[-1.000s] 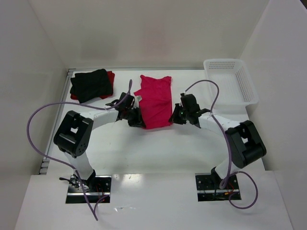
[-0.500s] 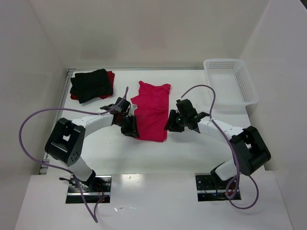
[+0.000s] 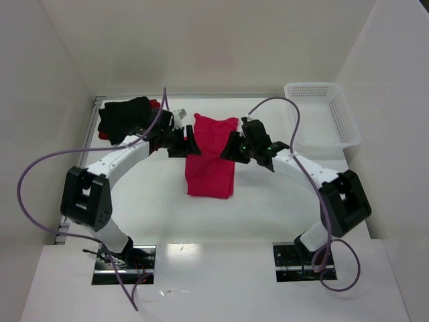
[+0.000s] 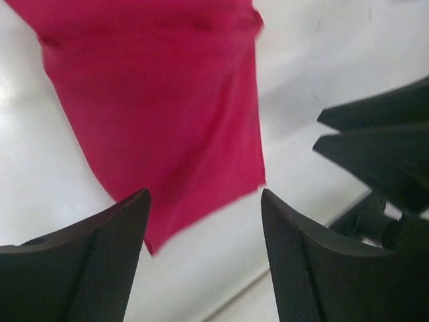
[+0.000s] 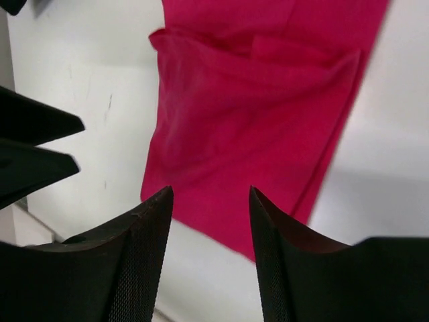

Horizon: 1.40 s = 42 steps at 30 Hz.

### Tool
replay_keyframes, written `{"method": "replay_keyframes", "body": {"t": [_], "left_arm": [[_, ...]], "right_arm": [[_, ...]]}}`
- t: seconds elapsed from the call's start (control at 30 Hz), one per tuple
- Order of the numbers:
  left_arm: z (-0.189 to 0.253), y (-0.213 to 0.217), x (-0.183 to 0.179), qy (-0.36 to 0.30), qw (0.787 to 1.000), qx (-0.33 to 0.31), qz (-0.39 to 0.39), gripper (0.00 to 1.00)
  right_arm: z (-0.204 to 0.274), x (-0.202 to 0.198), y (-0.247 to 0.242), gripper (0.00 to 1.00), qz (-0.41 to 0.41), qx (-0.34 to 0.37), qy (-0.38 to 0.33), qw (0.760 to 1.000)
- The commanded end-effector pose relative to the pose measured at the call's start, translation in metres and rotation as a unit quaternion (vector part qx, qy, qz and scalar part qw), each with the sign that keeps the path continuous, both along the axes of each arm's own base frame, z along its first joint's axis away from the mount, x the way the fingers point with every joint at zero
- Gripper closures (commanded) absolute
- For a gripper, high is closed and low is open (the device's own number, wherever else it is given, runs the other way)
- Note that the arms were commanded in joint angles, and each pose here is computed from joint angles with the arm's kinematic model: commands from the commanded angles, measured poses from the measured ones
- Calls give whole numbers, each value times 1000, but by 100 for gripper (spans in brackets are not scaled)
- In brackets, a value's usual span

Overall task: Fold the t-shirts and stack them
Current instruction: Fold the folded rectangular tshirt in 1/3 of the way

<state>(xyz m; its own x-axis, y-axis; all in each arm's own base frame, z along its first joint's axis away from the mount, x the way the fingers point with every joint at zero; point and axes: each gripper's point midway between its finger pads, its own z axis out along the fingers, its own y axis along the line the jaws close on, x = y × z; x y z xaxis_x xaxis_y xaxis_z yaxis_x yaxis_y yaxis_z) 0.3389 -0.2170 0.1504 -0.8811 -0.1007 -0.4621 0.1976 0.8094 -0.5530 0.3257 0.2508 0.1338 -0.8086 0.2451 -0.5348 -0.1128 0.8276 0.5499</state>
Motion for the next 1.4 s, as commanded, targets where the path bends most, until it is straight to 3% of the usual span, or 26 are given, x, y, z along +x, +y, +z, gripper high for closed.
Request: {"method": "replay_keyframes", "body": {"t": [0.0,0.23,0.27,0.37,0.4,0.43,0.63,0.8,0.83,1.0,1.2,1.37], "left_arm": [[-20,-7,29,-1,1000,-15,-8,27],[-29,-24,-2,28,991,-58,-120,42],[-36,-21,-13,36,989,-55,-129,54],[-36,-26,-36,50,984,-75,-154,73],[-41,-27,-39,49,983,-81,-158,81],[-43,-32,-42,51,982,-84,-161,83],[-54,-62,-63,56,979,-101,-167,91],[-77,-55,-58,47,993,-45,-101,100],[-90,-42,-54,36,997,-7,-61,100],[-105,-23,-43,18,998,42,35,100],[-132,-20,-43,38,994,75,76,100],[-147,-28,-50,45,991,94,88,100]], "right_arm": [[-1,32,18,45,8,-1,-37,999],[-10,88,52,66,23,-3,-58,998],[-25,90,57,75,31,-5,-40,999],[-25,100,70,86,46,8,-39,998],[-38,98,72,88,50,5,-26,998],[-36,102,74,88,50,8,-31,998],[-46,104,80,89,63,8,-24,998],[-56,104,80,89,80,-3,-30,996],[-58,107,81,89,80,-3,-29,996],[-50,106,81,90,80,0,-37,996],[-36,86,85,89,117,32,-46,992],[-61,82,81,89,119,17,-34,992]]}}
